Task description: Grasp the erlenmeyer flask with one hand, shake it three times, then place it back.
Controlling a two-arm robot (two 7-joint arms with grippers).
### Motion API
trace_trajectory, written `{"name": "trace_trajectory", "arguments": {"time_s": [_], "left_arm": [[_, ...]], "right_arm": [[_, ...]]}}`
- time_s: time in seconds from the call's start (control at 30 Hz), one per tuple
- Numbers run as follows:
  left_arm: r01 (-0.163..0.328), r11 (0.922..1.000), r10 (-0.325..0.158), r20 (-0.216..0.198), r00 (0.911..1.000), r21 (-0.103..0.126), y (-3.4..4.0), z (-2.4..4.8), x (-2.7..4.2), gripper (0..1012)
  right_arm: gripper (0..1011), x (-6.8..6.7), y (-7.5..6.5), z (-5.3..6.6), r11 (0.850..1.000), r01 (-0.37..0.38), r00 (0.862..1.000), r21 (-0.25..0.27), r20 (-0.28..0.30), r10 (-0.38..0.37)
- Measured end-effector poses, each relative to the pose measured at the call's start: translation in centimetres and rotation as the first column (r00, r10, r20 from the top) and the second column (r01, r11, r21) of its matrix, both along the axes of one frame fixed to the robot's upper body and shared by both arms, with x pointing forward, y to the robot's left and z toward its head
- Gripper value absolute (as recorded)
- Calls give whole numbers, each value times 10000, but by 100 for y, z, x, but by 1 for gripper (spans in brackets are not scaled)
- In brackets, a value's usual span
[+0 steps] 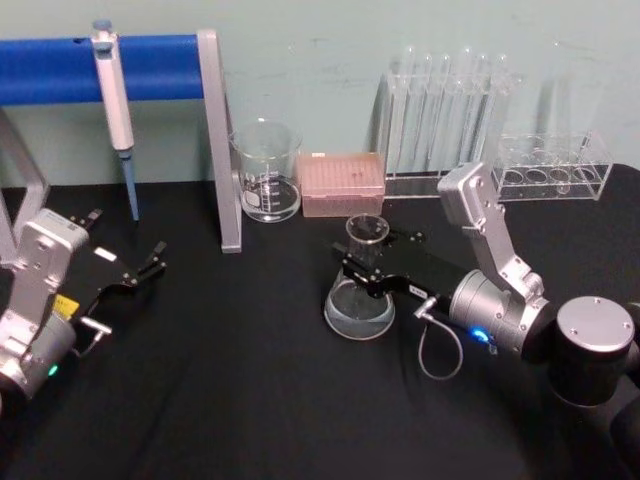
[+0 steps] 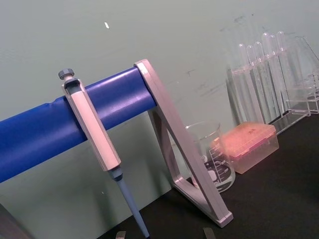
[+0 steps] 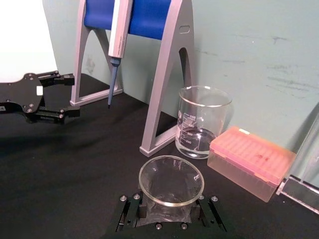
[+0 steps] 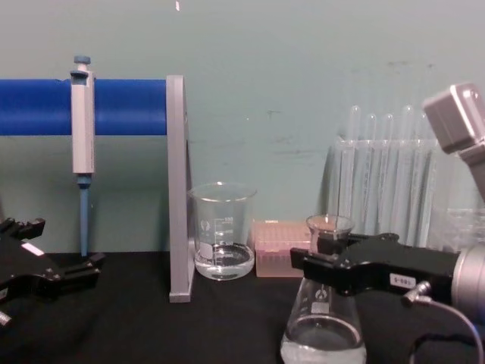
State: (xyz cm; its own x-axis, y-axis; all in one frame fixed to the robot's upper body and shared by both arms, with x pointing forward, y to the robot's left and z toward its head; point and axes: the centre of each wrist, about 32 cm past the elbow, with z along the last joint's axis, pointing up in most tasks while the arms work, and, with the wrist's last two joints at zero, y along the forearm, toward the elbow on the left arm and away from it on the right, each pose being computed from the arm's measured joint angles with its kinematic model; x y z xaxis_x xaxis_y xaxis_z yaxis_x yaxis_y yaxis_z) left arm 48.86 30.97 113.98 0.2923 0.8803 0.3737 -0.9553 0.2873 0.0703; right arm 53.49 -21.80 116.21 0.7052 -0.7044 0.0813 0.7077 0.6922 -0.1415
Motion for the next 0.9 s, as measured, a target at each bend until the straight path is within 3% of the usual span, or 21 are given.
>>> {"name": "trace_trajectory", "arguments": {"time_s": [0.2,0.63,0.9], "left_arm": [[0,10000,0,0,10000,0,0,0,0,1001],[1,10000,-1,0,10000,0,0,0,0,1001],[0,10000,0,0,10000,-1,0,0,0,1001]], "right_arm": [[449,-13,-17,106,10000,-64,9999,57,78,64],[449,-78,-59,487,9993,69,9984,365,551,-89],[449,-119,-95,654,9987,33,9966,511,817,-74]]}}
